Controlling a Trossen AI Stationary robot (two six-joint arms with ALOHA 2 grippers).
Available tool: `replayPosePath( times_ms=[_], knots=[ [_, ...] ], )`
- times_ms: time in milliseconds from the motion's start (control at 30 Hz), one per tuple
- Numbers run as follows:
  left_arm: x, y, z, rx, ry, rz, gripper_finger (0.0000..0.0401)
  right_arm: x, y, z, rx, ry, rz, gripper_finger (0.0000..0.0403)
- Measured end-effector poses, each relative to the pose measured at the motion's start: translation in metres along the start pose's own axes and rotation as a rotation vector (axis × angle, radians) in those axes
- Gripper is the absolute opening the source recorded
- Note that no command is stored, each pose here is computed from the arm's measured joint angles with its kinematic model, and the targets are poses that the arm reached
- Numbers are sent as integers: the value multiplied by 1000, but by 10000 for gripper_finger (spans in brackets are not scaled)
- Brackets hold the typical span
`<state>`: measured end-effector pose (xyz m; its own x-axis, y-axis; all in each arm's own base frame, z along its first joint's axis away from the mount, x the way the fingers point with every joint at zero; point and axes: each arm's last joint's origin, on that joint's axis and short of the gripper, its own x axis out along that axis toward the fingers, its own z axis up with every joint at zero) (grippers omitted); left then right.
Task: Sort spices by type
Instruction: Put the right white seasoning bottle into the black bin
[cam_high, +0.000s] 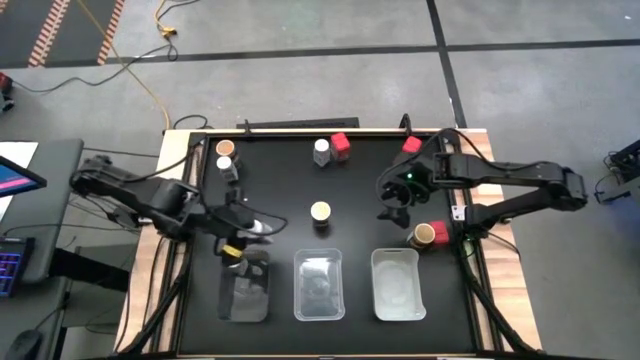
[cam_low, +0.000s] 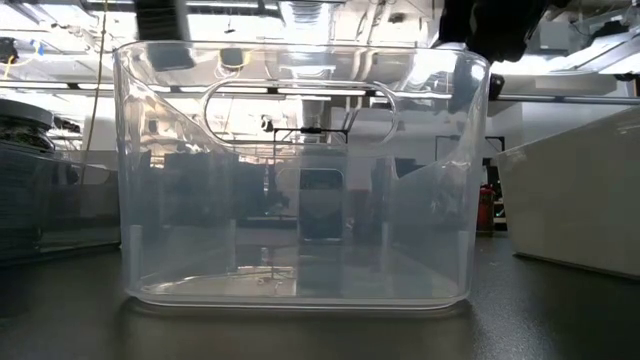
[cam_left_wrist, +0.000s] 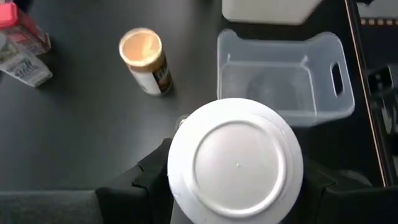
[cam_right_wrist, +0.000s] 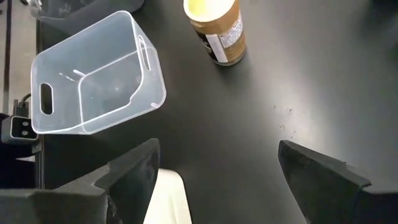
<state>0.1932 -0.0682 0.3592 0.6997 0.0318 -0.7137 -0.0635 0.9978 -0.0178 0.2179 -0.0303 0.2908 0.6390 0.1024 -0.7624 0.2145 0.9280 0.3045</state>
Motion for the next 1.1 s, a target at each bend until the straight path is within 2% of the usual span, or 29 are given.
replayPosePath(
  times_ms=[167,367,567,1100],
  knots=[
    [-4,-3,-13,50,19,-60,204,4,-1,3,23,-5,0,353],
    [10,-14,-29,106,122,-139,204,9,-1,6,1,-21,3,353],
    [33,-30,-39,71,217,-134,204,14,-2,6,-11,-4,-1,353],
    [90,-70,-54,204,408,-120,204,13,-1,6,-40,-7,2,353]
  ],
)
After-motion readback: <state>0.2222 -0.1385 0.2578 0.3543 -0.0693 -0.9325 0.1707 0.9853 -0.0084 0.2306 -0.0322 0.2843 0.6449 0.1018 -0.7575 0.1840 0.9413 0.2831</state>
